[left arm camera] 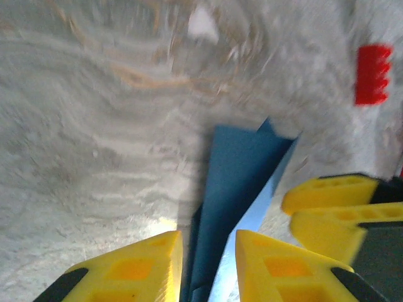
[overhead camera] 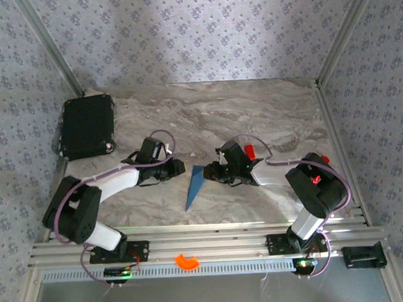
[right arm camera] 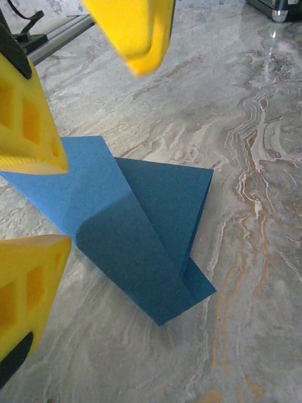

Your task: Fold a paper plane with a square sheet of paper (pick it up from the middle)

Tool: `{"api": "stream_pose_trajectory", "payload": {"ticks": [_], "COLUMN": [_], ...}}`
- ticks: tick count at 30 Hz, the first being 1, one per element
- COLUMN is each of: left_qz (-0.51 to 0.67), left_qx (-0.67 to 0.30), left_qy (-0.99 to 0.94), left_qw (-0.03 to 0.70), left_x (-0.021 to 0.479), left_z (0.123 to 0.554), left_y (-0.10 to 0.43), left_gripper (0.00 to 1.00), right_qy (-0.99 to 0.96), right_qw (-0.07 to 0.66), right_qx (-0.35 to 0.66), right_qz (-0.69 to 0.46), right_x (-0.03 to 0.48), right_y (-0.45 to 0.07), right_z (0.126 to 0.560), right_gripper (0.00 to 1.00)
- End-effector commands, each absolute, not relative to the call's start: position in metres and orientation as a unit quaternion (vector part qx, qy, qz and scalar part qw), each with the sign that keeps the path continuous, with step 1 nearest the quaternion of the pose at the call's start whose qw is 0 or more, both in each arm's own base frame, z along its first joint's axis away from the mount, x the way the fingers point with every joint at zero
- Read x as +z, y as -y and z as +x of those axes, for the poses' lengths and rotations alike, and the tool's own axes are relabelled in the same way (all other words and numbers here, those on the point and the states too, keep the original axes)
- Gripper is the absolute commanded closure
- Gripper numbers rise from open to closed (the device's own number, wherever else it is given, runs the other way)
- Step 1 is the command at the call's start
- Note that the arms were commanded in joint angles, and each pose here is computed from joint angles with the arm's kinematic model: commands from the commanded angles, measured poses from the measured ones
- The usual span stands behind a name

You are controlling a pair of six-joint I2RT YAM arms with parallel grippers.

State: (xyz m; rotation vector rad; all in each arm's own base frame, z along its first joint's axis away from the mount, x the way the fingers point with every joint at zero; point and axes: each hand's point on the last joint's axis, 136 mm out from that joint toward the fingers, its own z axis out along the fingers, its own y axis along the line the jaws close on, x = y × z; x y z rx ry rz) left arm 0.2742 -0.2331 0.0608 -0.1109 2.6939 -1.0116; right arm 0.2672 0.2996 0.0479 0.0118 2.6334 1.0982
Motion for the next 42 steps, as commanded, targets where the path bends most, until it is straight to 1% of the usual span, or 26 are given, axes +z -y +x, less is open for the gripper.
{"api": "stream_pose_trajectory", "payload": {"ticks": [1, 8, 14, 21, 29, 38, 42], "left_qz": [-0.01, 0.0, 0.005, 0.005, 0.029, 0.049, 0.061], "left_qx": [-0.378, -0.39, -0.395, -0.388, -0.416, -0.43, -0.432], "left_qy": [-0.921, -0.918, -0.917, -0.921, -0.908, -0.901, -0.899], "left_qw": [0.095, 0.069, 0.053, 0.042, 0.034, 0.032, 0.045], "left_x": [0.058, 0.045, 0.038, 0.029, 0.037, 0.045, 0.054], "left_z": [0.267, 0.269, 0.267, 0.267, 0.263, 0.259, 0.257], "left_y": [0.248, 0.257, 0.262, 0.262, 0.272, 0.278, 0.279], "left_gripper": [0.73, 0.77, 0.78, 0.81, 0.81, 0.81, 0.84], "right_qy": [-0.92, -0.924, -0.924, -0.93, -0.936, -0.938, -0.934], "right_qw": [0.143, 0.134, 0.128, 0.115, 0.099, 0.093, 0.099], "right_qx": [0.364, 0.359, 0.36, 0.35, 0.336, 0.334, 0.341], "right_qz": [0.017, 0.017, 0.018, 0.017, 0.021, 0.024, 0.027], "right_x": [0.041, 0.036, 0.033, 0.027, 0.016, 0.012, 0.017], "right_y": [-0.297, -0.296, -0.298, -0.299, -0.297, -0.296, -0.294], "right_z": [0.27, 0.268, 0.267, 0.265, 0.263, 0.261, 0.263], "right_gripper": [0.68, 0.68, 0.68, 0.7, 0.75, 0.76, 0.76]}}
